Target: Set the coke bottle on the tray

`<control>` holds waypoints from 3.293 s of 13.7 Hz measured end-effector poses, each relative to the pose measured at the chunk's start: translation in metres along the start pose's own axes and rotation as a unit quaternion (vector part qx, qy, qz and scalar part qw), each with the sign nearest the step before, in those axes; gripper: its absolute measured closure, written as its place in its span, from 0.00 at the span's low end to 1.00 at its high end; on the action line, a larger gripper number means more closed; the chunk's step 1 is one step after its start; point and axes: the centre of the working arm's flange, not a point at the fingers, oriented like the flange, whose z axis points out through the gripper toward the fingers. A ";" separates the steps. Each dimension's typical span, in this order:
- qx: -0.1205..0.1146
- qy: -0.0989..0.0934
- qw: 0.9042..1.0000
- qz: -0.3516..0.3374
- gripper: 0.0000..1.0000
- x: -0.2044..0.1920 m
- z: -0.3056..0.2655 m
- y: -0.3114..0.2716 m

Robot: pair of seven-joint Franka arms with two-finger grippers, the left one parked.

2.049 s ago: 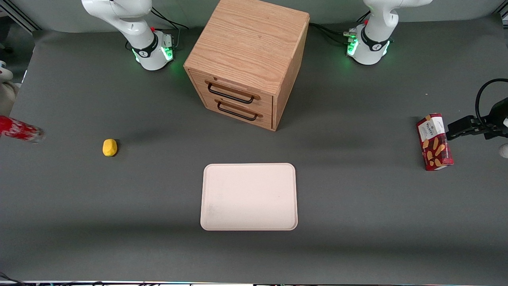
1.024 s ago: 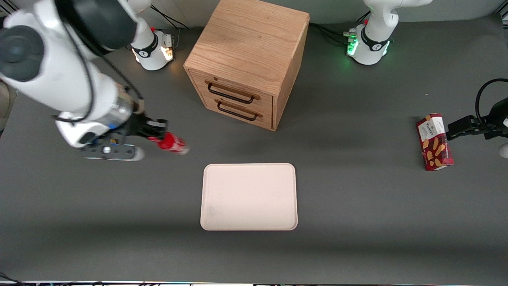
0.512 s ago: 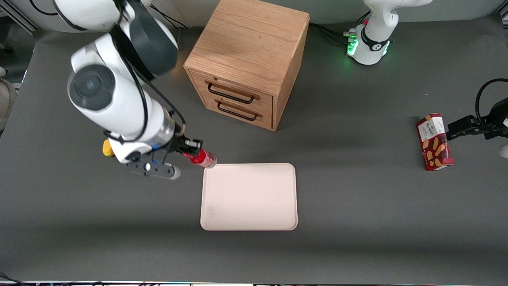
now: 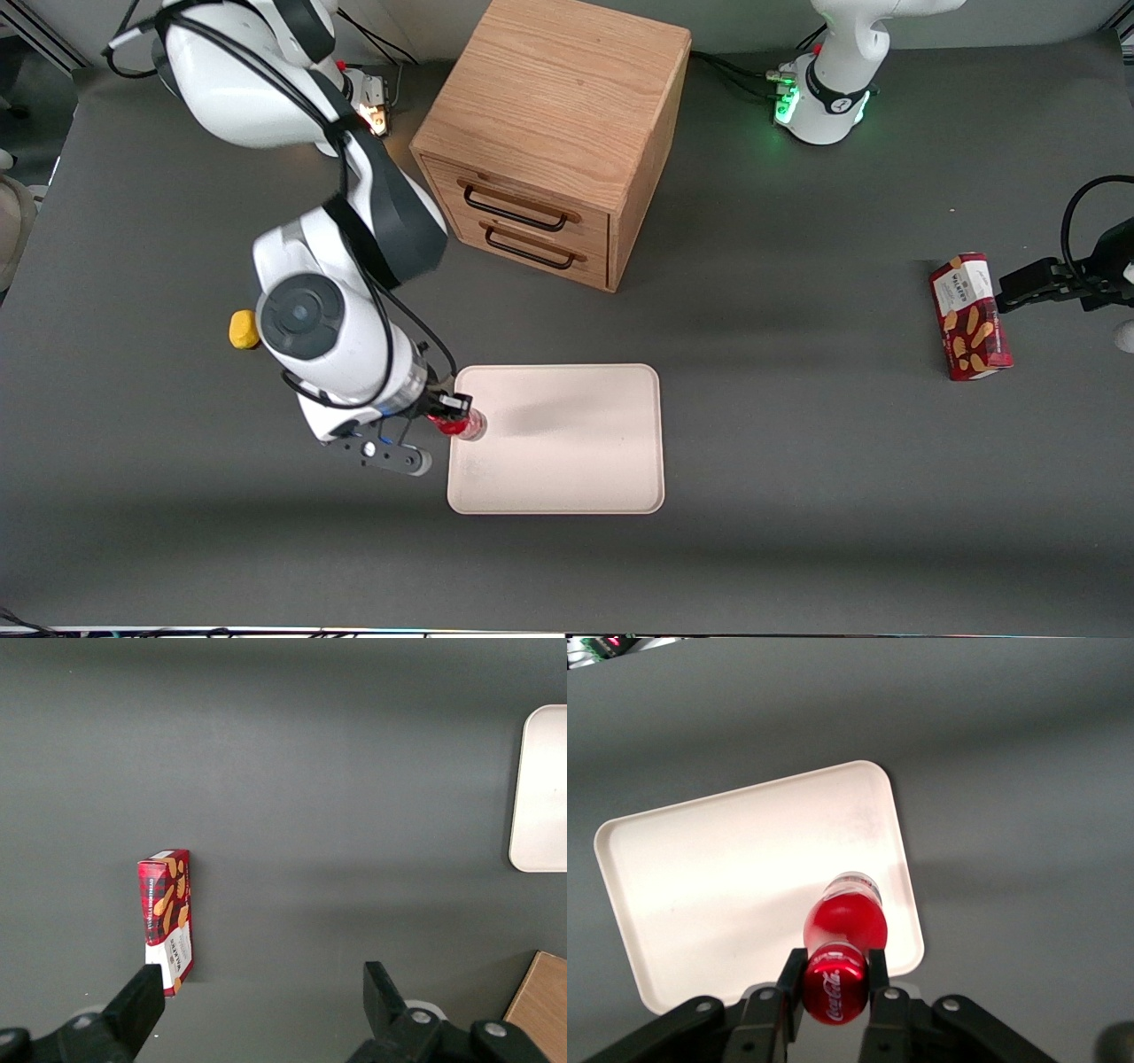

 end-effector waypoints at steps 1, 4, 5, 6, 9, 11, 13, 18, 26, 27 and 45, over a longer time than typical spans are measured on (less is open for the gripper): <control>-0.003 0.000 1.000 0.000 0.69 0.002 0.013 -0.001; -0.013 0.009 1.000 -0.003 0.69 0.010 0.048 -0.003; -0.013 0.011 1.000 -0.003 0.69 0.012 0.059 -0.004; -0.012 0.014 1.000 -0.004 0.69 0.014 0.069 -0.005; -0.011 0.022 1.000 -0.004 0.69 0.018 0.085 -0.006; -0.009 0.025 1.000 -0.005 0.69 0.018 0.089 -0.007; -0.009 0.024 1.000 -0.005 0.69 0.018 0.092 -0.006; -0.006 0.028 1.000 -0.003 0.36 0.019 0.092 -0.007; -0.029 0.008 1.000 0.000 0.00 -0.013 -0.054 0.014; -0.036 0.002 0.999 0.000 0.00 -0.025 -0.084 0.021; -0.037 -0.048 0.991 -0.122 0.00 -0.034 -0.220 0.344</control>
